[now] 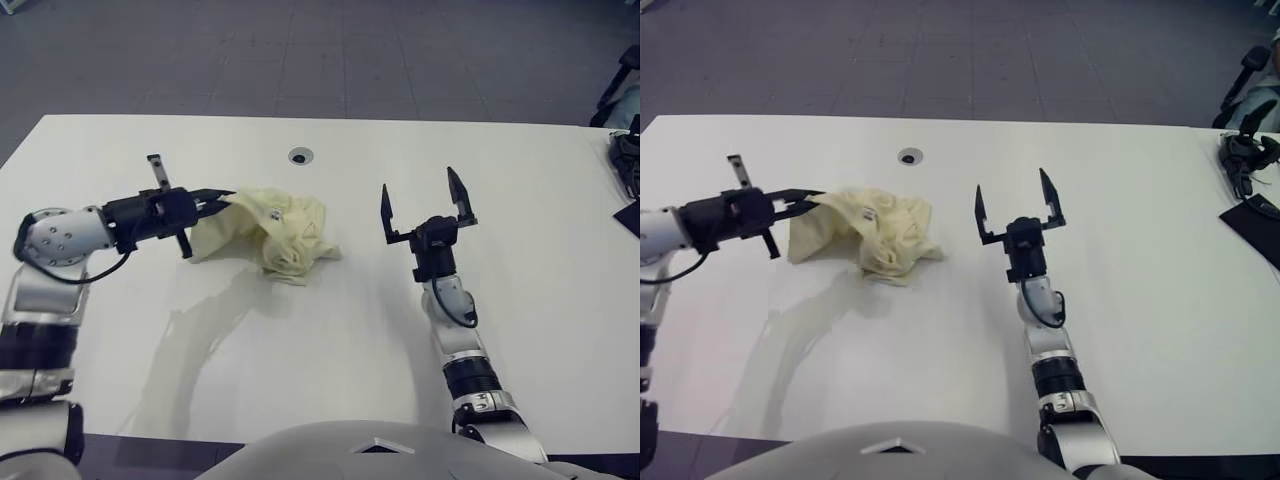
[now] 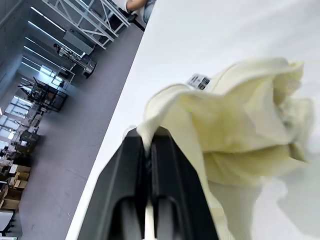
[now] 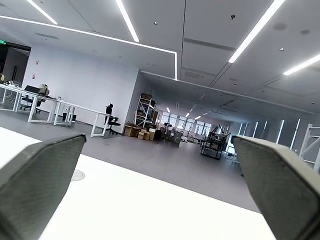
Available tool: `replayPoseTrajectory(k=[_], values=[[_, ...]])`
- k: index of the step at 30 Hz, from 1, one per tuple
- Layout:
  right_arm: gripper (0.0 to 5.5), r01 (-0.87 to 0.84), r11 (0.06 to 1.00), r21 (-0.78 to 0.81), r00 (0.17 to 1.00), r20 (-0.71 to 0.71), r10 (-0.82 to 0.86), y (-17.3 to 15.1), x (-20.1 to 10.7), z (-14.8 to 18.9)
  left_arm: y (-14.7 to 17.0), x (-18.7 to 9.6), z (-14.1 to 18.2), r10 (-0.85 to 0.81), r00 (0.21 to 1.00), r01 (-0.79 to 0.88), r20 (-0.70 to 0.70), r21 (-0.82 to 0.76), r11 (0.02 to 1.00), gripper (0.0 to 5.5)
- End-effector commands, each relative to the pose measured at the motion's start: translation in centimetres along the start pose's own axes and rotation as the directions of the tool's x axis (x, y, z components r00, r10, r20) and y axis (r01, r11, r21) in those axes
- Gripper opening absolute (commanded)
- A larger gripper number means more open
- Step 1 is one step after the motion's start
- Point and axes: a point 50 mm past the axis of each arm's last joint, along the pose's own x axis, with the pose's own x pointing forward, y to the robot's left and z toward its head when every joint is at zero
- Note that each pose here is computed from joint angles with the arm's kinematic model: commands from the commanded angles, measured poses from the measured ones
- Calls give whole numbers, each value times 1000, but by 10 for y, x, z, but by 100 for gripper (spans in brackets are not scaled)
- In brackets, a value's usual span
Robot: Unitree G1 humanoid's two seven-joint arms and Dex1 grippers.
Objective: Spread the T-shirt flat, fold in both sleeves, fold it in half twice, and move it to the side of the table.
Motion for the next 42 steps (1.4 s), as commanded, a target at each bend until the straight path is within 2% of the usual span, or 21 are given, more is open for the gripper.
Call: replayPoseTrajectory(k=[1,4,8,11,14,16,19,24,28,31,37,42], values=[[540,-238,970,-51,971,20,239,6,-3,12,-38,-25,11,-136,985,133,-104,-28,991,2],[540,-433,901,-7,901,25,433,7,-12,19,-72,-39,12,-212,961,200,-178,-80,976,2],[540,-722,691,-37,692,-17,722,16,-34,23,-100,-47,19,-260,942,240,-211,-116,964,2],[540,-818,573,-49,575,-41,817,32,-44,23,-111,-44,19,-282,934,261,-219,-121,958,2],[540,-841,522,-141,534,-60,843,46,-52,20,-109,-47,13,-270,926,250,-264,-107,962,2],[540,-828,487,-278,522,-69,850,58,-55,17,-104,-46,12,-217,942,202,-257,-82,976,2],[540,-791,394,-469,470,-53,881,75,-63,13,-92,-37,15,-114,976,103,-187,-68,992,2],[540,-629,233,-742,402,-53,914,88,-60,3,-87,-36,32,-79,995,70,-61,-138,988,2],[540,-497,292,-817,431,59,900,96,-53,7,-75,-39,48,-17,997,32,69,-220,975,2],[540,-432,335,-837,458,116,881,101,-49,7,-68,-41,55,9,993,21,117,-250,968,2],[540,-480,367,-797,469,120,875,107,-52,-2,-47,-36,67,112,975,-58,193,-266,962,2],[540,-503,466,-728,520,176,836,106,-55,5,-46,-31,62,112,979,-64,172,-261,963,2]])
